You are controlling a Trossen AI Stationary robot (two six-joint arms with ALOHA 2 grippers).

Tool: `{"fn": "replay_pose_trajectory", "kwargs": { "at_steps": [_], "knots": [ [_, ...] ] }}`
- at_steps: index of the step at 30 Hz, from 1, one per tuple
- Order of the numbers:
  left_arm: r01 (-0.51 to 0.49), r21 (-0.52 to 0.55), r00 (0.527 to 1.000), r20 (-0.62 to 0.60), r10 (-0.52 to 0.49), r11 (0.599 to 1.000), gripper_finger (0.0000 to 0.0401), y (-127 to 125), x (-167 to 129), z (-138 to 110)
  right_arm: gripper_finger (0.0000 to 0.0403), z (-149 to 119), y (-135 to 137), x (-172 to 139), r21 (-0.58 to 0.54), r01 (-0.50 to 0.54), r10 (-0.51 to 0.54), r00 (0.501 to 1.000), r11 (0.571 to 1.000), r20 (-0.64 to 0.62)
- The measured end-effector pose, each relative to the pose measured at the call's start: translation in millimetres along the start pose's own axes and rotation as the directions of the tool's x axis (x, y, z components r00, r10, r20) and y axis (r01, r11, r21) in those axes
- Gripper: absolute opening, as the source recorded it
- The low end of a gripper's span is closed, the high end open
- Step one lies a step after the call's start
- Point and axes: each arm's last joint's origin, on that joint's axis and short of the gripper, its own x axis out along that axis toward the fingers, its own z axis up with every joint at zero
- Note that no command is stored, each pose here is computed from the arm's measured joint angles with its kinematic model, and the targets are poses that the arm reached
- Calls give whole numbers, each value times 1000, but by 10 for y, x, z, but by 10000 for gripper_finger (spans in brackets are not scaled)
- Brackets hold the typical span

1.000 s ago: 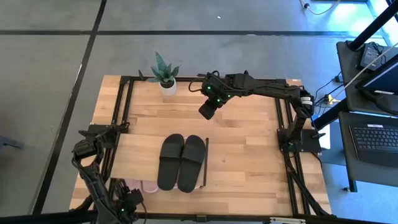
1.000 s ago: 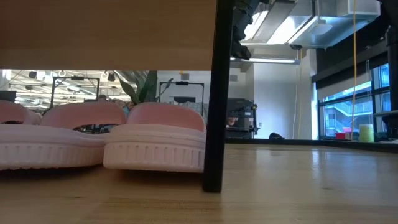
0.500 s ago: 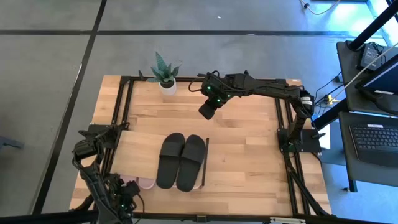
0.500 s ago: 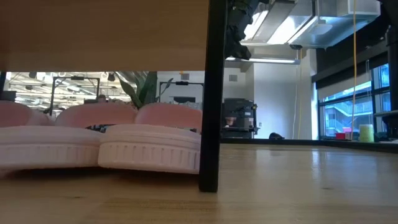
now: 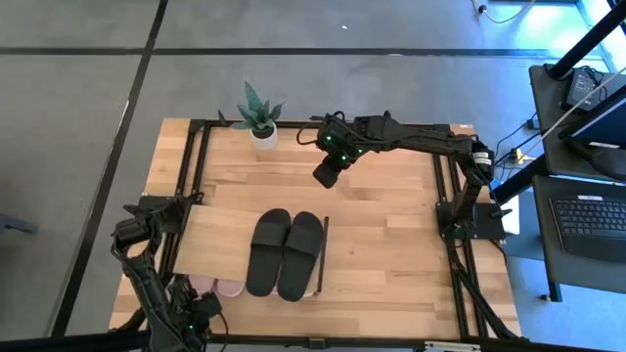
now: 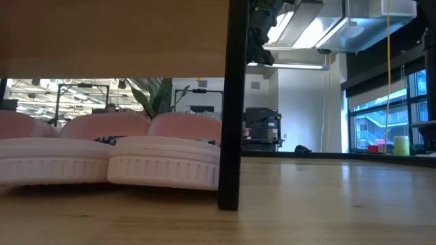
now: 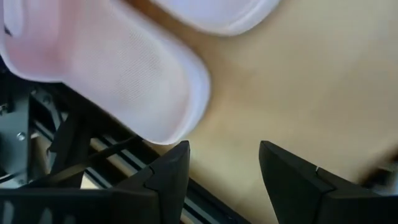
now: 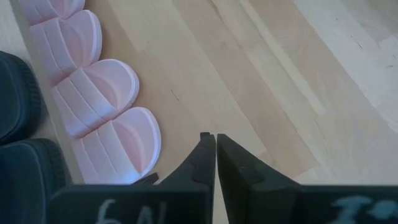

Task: Pick and place slides into the shelf
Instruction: Return to Home Position

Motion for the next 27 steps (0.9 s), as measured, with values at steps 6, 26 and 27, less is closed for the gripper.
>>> {"fn": "replay_pose_trajectory", "kwargs": {
  "at_steps": [6, 26, 27],
  "knots": [
    [195, 6, 978, 69, -195, 981, 185, 118, -483, 29, 19, 5, -12, -1, 2, 1, -1, 1000, 1000, 1],
    [650, -103, 638, 611, -468, 753, 185, 1714, -1649, 765, 19, -211, -51, -161, 55, 81, -69, 981, 995, -181],
    [655, -98, 620, 637, -459, 749, 185, 1830, -1676, 825, 19, -203, -27, -218, 47, 70, -62, 985, 996, -163]
  ]
}}
